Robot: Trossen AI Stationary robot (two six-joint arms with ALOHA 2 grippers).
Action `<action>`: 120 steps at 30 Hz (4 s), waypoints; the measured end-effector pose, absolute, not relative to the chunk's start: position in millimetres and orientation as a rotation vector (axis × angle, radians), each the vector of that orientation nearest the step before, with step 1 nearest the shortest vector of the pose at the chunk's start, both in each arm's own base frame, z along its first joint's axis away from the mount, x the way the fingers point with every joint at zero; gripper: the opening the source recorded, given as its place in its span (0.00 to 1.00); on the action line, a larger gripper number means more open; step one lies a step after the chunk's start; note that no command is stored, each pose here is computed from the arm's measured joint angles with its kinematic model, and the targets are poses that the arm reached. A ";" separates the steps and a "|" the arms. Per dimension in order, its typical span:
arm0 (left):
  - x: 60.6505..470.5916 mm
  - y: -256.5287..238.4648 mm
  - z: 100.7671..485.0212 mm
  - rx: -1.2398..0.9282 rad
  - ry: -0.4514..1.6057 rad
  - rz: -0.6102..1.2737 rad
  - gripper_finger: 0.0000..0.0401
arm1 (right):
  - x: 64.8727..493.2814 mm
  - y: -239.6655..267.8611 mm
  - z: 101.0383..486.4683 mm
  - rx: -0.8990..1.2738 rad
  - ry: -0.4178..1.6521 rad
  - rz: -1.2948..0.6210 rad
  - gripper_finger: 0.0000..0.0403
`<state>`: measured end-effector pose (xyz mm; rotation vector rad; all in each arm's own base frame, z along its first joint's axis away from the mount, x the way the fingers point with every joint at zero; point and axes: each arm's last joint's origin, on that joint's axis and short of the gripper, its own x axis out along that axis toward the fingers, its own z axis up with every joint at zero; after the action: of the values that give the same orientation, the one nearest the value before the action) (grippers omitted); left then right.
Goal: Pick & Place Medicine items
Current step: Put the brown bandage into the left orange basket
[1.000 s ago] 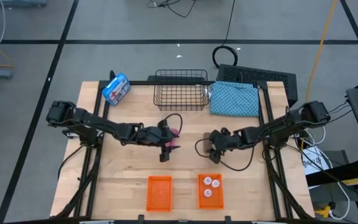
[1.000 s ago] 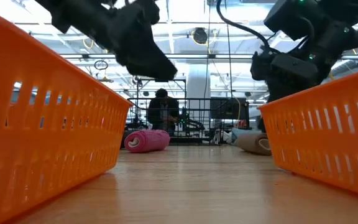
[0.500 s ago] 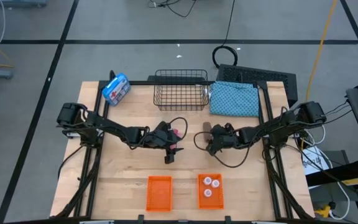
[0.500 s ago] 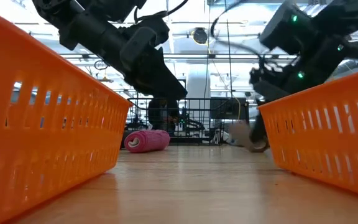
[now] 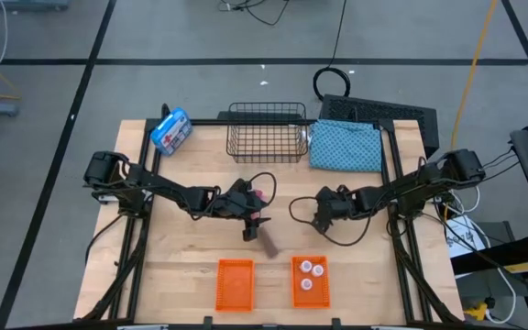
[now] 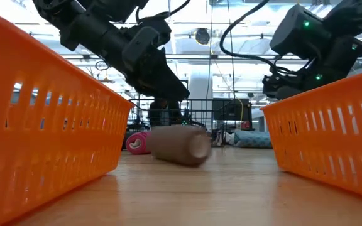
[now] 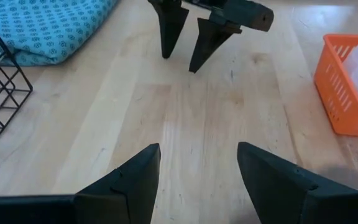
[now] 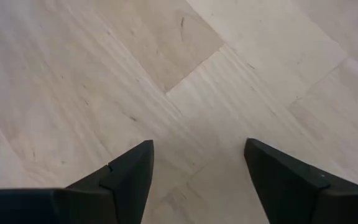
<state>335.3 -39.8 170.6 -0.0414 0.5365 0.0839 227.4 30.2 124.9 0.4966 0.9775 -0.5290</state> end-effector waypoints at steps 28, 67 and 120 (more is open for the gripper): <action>331.3 -94.5 195.4 0.445 0.778 -0.434 0.56 | 244.9 30.6 132.5 0.396 0.615 -0.366 0.61; 339.1 -97.6 152.0 0.476 0.899 -0.514 0.56 | 238.6 29.6 126.0 0.402 0.615 -0.369 0.61; 270.1 -178.5 211.0 -0.213 0.984 -0.226 0.19 | 239.9 29.6 127.6 0.424 0.593 -0.373 0.61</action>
<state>270.1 -178.5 211.0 -0.2132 0.9844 -0.2258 239.9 29.6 127.6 0.4239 0.5928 -0.3726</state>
